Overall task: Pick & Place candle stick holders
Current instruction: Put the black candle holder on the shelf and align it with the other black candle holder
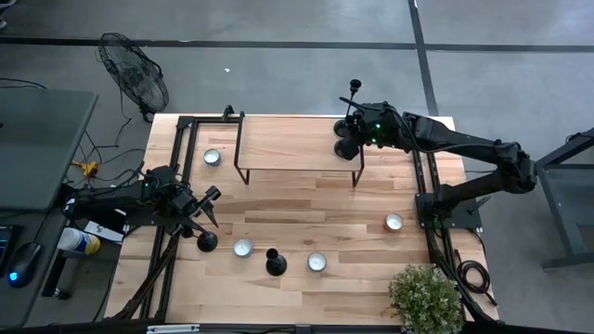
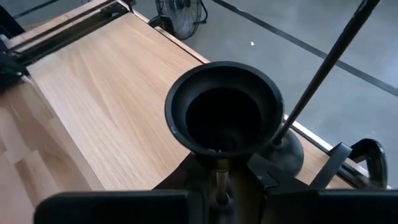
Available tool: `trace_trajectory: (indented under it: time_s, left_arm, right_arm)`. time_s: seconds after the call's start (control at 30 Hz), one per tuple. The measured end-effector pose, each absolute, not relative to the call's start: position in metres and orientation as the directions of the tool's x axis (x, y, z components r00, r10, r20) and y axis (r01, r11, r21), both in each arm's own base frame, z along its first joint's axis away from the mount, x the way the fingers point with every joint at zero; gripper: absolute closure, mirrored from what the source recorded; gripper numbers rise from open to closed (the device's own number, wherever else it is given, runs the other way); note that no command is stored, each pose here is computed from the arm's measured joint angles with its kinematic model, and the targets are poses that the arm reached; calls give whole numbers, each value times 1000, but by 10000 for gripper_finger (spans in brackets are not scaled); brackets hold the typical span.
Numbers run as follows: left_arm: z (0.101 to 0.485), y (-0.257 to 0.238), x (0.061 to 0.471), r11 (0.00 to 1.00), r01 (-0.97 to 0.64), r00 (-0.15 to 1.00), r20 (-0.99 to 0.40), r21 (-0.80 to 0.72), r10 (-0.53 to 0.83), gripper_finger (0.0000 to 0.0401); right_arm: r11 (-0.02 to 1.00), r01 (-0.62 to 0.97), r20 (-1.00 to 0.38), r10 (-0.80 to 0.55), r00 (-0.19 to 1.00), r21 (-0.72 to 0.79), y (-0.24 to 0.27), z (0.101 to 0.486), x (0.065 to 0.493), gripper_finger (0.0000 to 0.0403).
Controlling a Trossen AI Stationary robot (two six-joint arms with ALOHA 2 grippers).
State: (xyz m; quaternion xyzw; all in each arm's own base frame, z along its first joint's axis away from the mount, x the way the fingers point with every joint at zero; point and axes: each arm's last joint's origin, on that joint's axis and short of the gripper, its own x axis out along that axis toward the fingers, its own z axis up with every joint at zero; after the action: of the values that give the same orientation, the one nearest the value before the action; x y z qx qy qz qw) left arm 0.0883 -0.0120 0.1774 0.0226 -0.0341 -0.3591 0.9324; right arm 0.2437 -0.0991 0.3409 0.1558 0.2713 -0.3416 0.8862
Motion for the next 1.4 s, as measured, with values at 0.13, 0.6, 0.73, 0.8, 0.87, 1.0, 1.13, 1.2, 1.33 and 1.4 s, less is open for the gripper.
trace_trajectory:
  time_s: [0.13,0.6,0.73,0.8,0.87,1.0,1.13,1.2,1.33,1.4]
  left_arm:
    - [177,-12,88,741,668,740,47,66,-671,264]
    - [177,-12,88,742,667,740,47,67,-671,264]
    - [177,-12,88,742,667,740,47,67,-670,264]
    - [177,-12,88,742,667,741,47,67,-670,264]
    - [177,-12,88,742,667,741,47,67,-670,264]
    - [177,-12,88,743,666,741,47,67,-669,264]
    - [177,-12,88,744,665,743,48,67,-668,264]
    - [177,-12,88,744,665,743,48,67,-668,264]
    - [177,-12,88,744,665,743,47,67,-668,264]
    - [177,-12,88,744,665,742,48,67,-668,264]
  right_arm:
    - [718,691,-582,-528,619,84,-99,341,244,372]
    - [720,689,-586,-523,619,86,-100,340,245,369]
    - [720,689,-586,-523,619,85,-100,340,245,361]
    - [719,690,-587,-524,617,84,-100,340,245,351]
    - [719,690,-587,-524,617,84,-100,340,245,342]
    - [719,689,-587,-523,618,84,-100,340,245,333]
    - [719,690,-587,-524,617,83,-100,340,245,332]
    - [718,691,-587,-525,617,83,-100,340,245,332]
    - [718,691,-587,-525,617,84,-100,340,245,331]
    - [718,691,-587,-524,617,84,-100,340,245,331]
